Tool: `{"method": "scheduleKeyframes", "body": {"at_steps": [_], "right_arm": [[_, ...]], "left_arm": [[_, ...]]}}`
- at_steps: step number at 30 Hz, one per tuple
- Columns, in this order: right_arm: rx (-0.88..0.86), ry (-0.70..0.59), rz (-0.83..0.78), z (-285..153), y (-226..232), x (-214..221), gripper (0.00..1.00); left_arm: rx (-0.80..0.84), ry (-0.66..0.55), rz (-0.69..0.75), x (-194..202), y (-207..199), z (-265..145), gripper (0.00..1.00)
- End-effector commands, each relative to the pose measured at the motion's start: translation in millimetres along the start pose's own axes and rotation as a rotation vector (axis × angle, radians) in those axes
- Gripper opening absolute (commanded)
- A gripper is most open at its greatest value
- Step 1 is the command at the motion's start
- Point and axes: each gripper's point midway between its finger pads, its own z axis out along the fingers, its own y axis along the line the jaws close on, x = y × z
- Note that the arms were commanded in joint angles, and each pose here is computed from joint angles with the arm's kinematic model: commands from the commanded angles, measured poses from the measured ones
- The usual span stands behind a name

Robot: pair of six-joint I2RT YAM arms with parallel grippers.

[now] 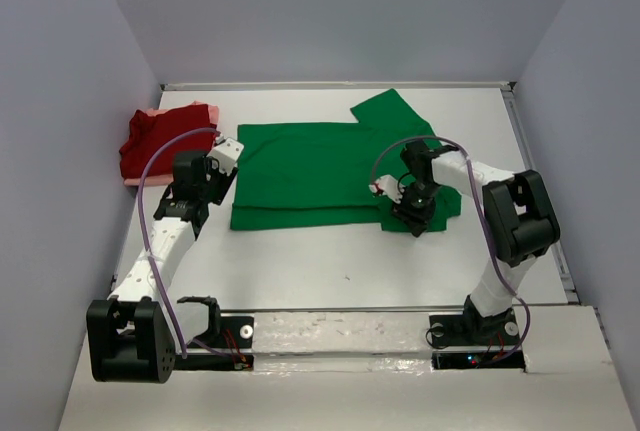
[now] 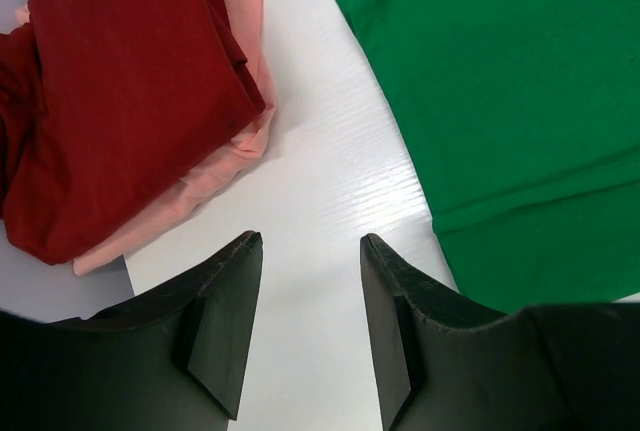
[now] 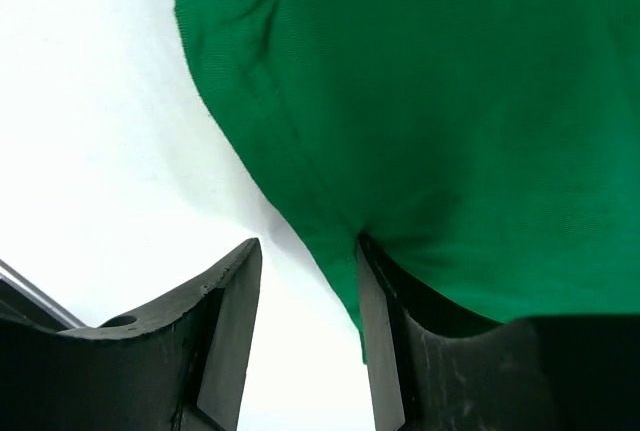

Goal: Fold and stack the t-shirts
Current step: Fold the flattened T-shirt at the center of the board.

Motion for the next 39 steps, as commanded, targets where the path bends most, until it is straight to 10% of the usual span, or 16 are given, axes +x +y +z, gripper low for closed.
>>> {"method": "scheduleKeyframes", "body": {"at_steps": [1, 30, 39], "right_arm": [[-0.028, 0.021, -0.047, 10.5, 19.2, 5.7, 0.49], [0.164, 0.096, -0.046, 46.7, -19.3, -2.4, 0.32], [0.197, 0.114, -0.036, 45.4, -28.0, -3.0, 0.00]], "left_arm": [[-0.006, -0.021, 0.004, -2.9, 1.8, -0.9, 0.56], [0.001, -0.015, 0.019, 2.6, -1.3, -2.1, 0.56], [0.005, -0.013, 0.022, 2.4, -1.6, -0.7, 0.56]]}}
